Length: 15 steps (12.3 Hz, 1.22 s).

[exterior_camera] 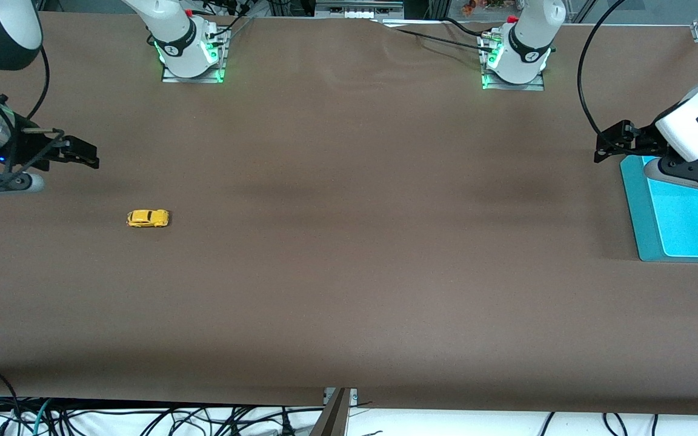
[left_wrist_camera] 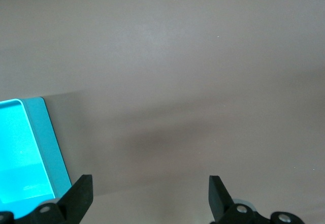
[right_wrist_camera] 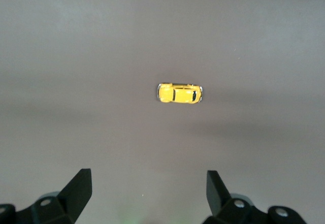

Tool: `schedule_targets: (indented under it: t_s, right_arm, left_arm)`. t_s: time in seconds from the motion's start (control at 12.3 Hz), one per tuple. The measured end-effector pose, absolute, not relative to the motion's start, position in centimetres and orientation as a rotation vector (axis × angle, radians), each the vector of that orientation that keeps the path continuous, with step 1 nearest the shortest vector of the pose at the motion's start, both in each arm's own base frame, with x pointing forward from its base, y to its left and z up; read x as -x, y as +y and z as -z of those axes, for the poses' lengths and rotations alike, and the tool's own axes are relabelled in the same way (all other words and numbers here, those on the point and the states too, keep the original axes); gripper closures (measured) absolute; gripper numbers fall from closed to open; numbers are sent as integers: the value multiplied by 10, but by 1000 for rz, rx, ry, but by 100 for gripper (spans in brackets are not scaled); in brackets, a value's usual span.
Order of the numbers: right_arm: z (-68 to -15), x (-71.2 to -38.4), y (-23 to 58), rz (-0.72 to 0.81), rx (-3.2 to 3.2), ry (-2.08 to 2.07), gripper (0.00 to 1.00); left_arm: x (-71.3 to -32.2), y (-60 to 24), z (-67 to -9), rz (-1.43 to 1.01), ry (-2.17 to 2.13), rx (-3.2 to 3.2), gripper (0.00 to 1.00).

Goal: Wind and store yellow beetle car
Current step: 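Move the right gripper down over the yellow beetle car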

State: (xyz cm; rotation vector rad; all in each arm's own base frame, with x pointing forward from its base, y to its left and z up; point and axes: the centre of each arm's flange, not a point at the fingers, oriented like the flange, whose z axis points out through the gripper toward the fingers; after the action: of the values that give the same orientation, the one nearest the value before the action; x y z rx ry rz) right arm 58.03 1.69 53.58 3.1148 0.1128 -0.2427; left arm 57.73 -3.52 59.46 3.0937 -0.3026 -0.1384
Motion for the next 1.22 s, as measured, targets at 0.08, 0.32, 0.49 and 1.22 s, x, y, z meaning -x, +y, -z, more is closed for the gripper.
schedule_targets:
  t_s: [0.08, 0.32, 0.49, 1.22]
  right_arm:
    - [-531, -581, 16, 263, -3113, 113, 0]
    - [-523, -583, 10, 296, -3089, 429, 0]
    - [-504, -592, -6, 320, -3026, 748, 0]
    - [-333, -589, -33, 205, -2559, 1856, 0]
  left_arm:
    - [-577, -35, -595, 138, -302, -3094, 0]
    - [-577, -35, -595, 138, -301, -3094, 0]
    - [-577, -34, -595, 138, -300, -3094, 0]
    - [-577, -34, -595, 137, -300, -3094, 0]
